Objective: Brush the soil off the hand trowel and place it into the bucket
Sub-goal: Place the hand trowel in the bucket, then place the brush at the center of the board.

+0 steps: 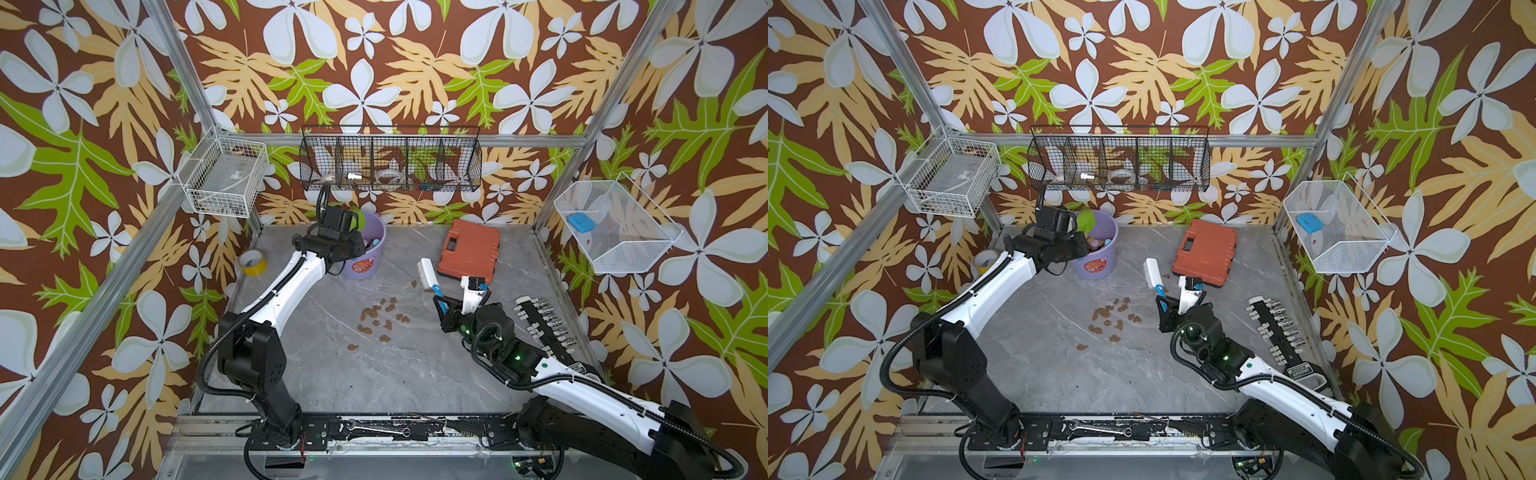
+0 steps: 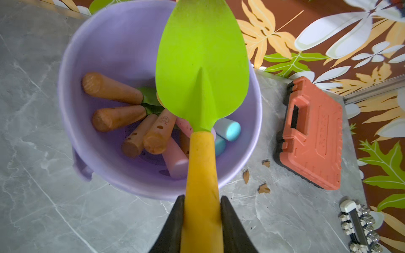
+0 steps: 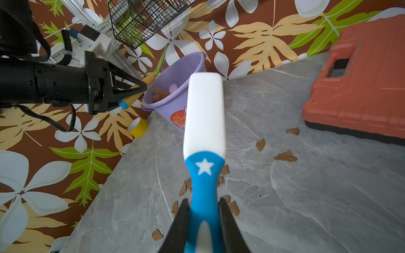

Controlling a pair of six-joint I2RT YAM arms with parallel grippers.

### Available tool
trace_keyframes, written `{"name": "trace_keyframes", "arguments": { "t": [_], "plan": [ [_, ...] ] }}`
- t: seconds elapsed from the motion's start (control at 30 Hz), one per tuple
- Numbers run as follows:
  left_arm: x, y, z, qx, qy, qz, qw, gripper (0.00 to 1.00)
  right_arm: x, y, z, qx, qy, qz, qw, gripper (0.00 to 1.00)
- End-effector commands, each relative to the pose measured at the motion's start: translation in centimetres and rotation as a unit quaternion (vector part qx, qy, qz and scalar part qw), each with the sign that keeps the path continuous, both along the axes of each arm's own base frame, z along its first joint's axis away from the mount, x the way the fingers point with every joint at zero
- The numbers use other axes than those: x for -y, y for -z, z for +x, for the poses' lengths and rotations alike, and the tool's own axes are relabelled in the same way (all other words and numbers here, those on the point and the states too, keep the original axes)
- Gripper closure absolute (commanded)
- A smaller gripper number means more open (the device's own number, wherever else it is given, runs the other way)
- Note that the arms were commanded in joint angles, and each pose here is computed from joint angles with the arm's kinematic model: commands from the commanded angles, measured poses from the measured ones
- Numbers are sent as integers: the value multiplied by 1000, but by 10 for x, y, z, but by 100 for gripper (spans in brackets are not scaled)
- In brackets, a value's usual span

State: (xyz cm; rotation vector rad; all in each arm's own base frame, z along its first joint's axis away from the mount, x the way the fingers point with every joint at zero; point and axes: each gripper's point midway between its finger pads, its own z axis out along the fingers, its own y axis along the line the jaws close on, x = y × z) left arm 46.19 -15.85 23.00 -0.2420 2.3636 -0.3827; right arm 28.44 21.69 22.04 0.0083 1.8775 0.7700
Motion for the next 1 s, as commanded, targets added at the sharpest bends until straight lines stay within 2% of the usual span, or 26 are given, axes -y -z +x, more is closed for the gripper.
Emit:
{"name": "trace_keyframes", "arguments": {
  "t": [0.0, 0.07, 0.1, 0.2, 0.23, 0.33, 0.43, 0.6, 0.7, 0.77, 0.87, 0.97],
  "plan": [
    [-3, 3, 9, -4, -9, 19, 1000, 95, -1, -11, 1, 16, -4, 5, 1000, 100],
    [-3, 5, 15, -7, -14, 25, 1000, 69, -1, -12, 0, 19, -5, 3, 1000, 100],
    [-4, 5, 18, -7, -18, 27, 999, 60, 0, -12, 0, 18, -4, 0, 1000, 100],
    [-4, -1, 23, 0, -24, 28, 999, 38, 0, -9, 1, 14, -4, -7, 1000, 100],
    [-4, -3, 24, 3, -24, 28, 999, 34, 1, -7, 2, 12, -4, -10, 1000, 100],
    [-11, -17, 20, 19, -36, 34, 999, 34, 2, -4, 3, 8, -1, -19, 1000, 100],
    [-18, -40, 4, 50, -44, 33, 997, 34, 7, 6, 6, -9, 10, -36, 999, 100],
    [-17, -74, -61, 148, -50, 27, 987, 32, 35, 46, 7, -64, 67, -104, 990, 100],
    [-15, -73, -104, 182, -45, -27, 982, 25, 57, 74, 4, -88, 103, -148, 980, 100],
    [-18, -63, -129, 186, -45, -66, 979, 17, 68, 92, 2, -101, 120, -177, 972, 100],
    [-25, -44, -154, 178, -47, -80, 980, 10, 79, 114, -1, -121, 135, -201, 963, 100],
    [-34, -28, -168, 172, -48, -79, 981, 7, 86, 125, -3, -130, 145, -217, 957, 100]
  ]
}}
